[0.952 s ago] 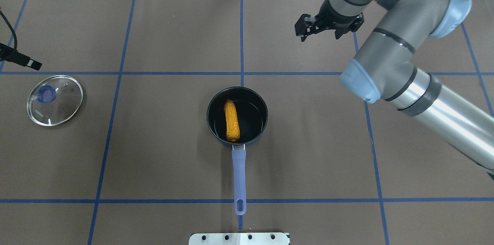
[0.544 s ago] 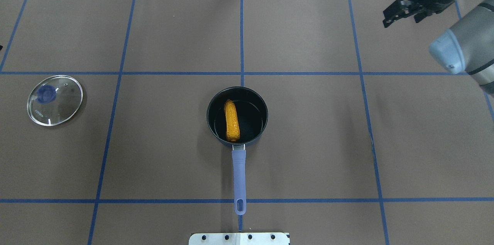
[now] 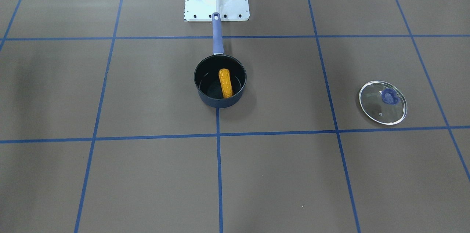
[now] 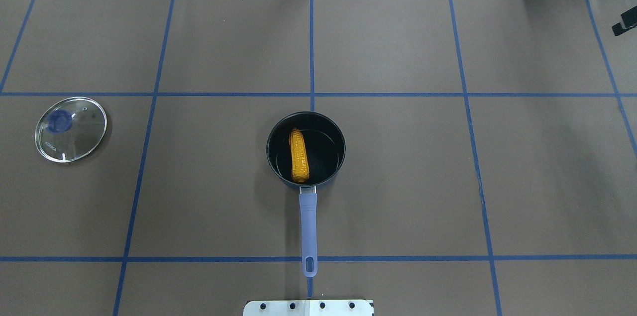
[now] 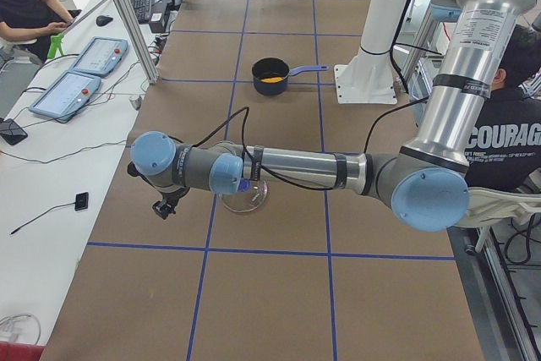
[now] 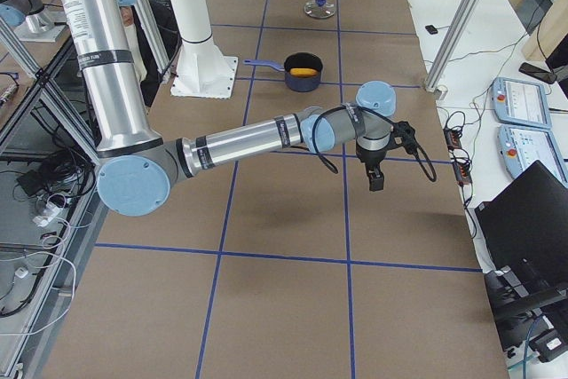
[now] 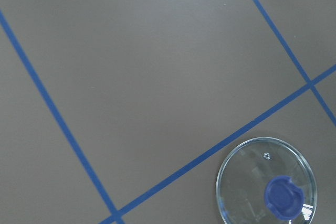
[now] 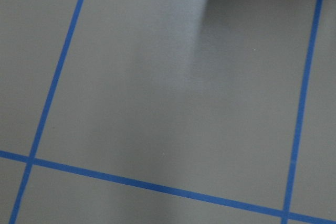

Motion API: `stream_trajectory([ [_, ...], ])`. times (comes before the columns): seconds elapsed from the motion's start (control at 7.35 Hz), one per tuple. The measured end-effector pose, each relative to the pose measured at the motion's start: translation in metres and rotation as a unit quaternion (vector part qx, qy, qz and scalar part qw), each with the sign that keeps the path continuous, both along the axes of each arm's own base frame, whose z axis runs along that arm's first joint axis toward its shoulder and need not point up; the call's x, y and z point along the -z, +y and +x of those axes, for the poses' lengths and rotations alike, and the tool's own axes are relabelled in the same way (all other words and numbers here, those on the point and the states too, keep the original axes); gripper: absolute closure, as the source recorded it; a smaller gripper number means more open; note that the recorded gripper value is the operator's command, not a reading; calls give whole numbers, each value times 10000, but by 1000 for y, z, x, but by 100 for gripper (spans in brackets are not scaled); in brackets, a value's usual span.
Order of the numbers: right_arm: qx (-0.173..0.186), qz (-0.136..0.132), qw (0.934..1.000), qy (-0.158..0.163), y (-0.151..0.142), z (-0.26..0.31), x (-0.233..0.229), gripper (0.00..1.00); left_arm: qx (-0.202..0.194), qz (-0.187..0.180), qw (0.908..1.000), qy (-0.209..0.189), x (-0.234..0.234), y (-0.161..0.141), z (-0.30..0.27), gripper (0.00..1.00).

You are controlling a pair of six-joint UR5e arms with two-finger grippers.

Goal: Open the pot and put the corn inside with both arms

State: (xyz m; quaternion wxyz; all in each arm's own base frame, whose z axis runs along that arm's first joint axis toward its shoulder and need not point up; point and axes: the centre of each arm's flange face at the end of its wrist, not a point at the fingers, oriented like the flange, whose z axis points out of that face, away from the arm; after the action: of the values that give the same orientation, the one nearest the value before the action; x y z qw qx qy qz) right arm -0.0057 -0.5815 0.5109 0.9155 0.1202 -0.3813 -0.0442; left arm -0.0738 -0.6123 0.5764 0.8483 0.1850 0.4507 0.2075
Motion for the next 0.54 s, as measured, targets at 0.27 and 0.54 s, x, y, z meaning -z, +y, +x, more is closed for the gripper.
stream_trajectory([
  [0.27, -80, -74, 9999, 22, 38, 43, -40, 0, 134, -6, 9999, -1, -2, 4, -19, 3],
  [0.54, -20, -80, 9999, -112, 69, 76, -71, 0, 204, -14, 9998, -6, -3, 6, -28, 3],
])
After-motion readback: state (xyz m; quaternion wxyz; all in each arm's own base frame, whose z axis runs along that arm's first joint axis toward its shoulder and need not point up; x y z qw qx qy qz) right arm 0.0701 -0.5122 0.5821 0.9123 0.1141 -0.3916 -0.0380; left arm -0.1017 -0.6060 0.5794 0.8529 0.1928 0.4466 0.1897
